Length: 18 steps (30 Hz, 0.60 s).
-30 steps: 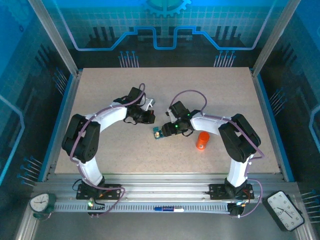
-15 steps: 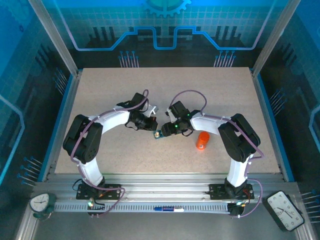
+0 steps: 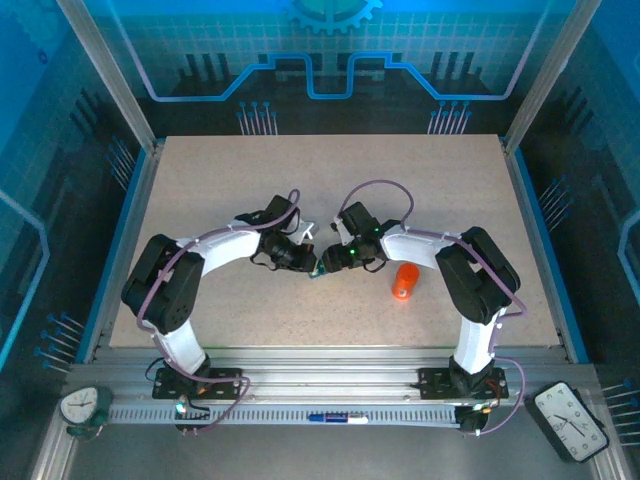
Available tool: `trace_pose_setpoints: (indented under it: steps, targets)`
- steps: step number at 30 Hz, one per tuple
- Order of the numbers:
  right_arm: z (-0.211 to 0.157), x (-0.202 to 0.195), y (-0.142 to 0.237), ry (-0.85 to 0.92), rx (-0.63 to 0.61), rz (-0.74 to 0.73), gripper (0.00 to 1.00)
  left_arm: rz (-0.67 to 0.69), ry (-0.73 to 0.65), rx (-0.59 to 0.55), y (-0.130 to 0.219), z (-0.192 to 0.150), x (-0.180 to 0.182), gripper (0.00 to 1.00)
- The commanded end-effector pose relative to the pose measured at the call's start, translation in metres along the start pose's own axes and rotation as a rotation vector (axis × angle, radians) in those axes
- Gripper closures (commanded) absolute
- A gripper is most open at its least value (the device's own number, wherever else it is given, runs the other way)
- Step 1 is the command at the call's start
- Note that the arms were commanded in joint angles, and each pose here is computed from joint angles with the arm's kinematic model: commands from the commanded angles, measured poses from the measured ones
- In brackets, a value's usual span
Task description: Sort the pills into containers
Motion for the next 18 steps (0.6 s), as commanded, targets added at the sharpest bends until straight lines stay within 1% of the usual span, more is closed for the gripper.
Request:
trace_pose_setpoints:
  steps: [1, 18]
  targets:
    - [-0.022, -0.027, -0.022, -0.041, 0.115, -0.133, 0.33, -0.038, 0.003, 0.010, -0.002, -0.006, -0.007, 0.94]
    - [-0.023, -0.028, -0.023, -0.041, 0.120, -0.132, 0.33, -0.004, 0.024, 0.059, -0.021, -0.015, 0.001, 0.93]
Point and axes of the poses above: each hand's point on the last joint's axis, 136 mm out from that joint toward the fingers, its own y axis back along the fingers, its own x axis along the line the jaws close on, z = x × y, the point moved 10 cm from there along y, back along the fingers, and after that the axes turned 14 degrees about -y, right-handed, at the moved point
